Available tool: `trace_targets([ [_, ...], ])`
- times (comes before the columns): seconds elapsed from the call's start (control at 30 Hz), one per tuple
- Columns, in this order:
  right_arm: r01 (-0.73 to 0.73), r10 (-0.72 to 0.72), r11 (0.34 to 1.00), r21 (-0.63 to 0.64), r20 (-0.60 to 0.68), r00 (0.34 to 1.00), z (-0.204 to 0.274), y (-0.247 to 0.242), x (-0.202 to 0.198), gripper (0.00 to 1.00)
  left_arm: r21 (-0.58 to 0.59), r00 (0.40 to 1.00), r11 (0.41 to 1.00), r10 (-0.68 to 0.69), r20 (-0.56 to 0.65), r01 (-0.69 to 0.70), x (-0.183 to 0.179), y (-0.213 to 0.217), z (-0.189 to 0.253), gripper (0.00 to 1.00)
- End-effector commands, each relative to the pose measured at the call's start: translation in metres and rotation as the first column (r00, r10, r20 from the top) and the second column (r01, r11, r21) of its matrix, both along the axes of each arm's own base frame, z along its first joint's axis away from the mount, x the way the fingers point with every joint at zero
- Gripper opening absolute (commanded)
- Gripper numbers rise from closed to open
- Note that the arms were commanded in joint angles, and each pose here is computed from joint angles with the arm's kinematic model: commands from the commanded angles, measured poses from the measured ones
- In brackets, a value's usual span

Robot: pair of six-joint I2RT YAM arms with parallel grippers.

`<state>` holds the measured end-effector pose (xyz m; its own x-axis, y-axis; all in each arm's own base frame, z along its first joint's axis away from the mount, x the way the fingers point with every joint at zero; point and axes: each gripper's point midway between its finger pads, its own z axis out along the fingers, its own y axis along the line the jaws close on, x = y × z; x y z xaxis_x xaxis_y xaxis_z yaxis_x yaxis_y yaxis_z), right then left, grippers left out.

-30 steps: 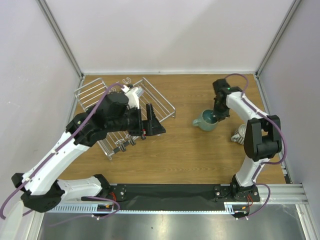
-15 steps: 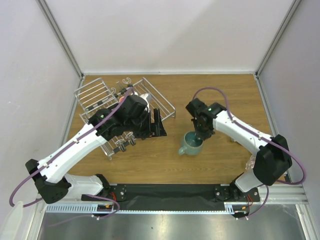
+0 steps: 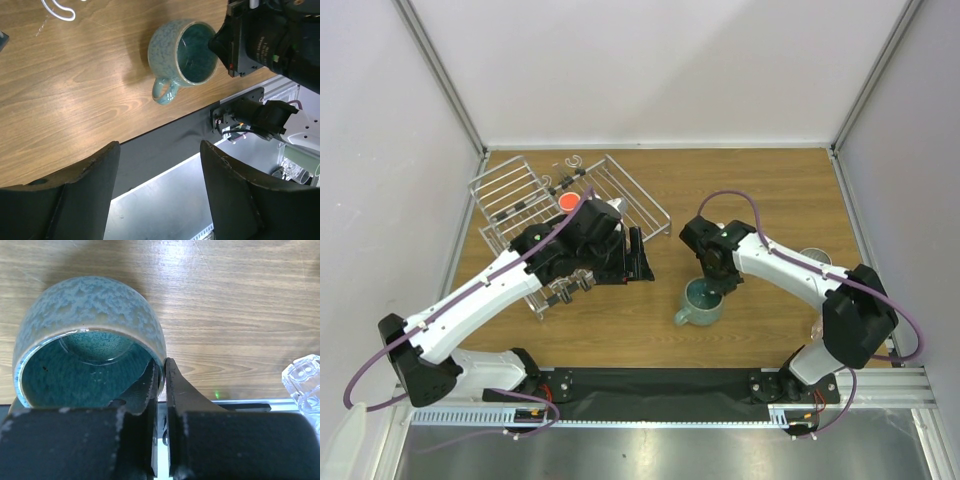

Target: Load the cups into the dish rack

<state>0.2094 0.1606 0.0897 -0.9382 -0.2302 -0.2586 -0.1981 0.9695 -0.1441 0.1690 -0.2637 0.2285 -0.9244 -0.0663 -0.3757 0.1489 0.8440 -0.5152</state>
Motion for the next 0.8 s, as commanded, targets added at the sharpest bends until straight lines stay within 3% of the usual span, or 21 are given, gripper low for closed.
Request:
trace_targets([
  [0.0,0.009,-0.011,0.999,0.032,0.037,0.999,0.001,0.008,0.006,0.07,-0.066,1.0,0.998,-0.004,0.024,0.006,0.001,-0.009,0.013,0.7],
  [0.1,0.008,-0.01,0.999,0.039,0.035,0.999,-0.001,0.009,0.005,0.12,-0.064,1.0,0.998,-0.009,0.015,0.01,-0.001,-0.009,0.01,0.69],
  [0.3,0.0,-0.002,0.998,0.062,0.032,0.999,0.002,0.013,0.005,0.38,-0.036,1.0,0.999,-0.014,0.004,0.014,0.0,-0.009,0.003,0.69],
  [0.5,0.011,-0.016,0.995,0.103,0.049,0.999,0.027,0.014,0.003,0.55,-0.035,0.999,0.999,-0.036,0.006,0.036,0.004,-0.017,-0.001,0.68],
  [0.77,0.167,-0.206,0.952,0.257,0.134,0.969,0.108,-0.035,0.001,0.63,0.073,0.995,0.992,-0.104,0.001,0.103,0.014,-0.044,-0.025,0.71],
])
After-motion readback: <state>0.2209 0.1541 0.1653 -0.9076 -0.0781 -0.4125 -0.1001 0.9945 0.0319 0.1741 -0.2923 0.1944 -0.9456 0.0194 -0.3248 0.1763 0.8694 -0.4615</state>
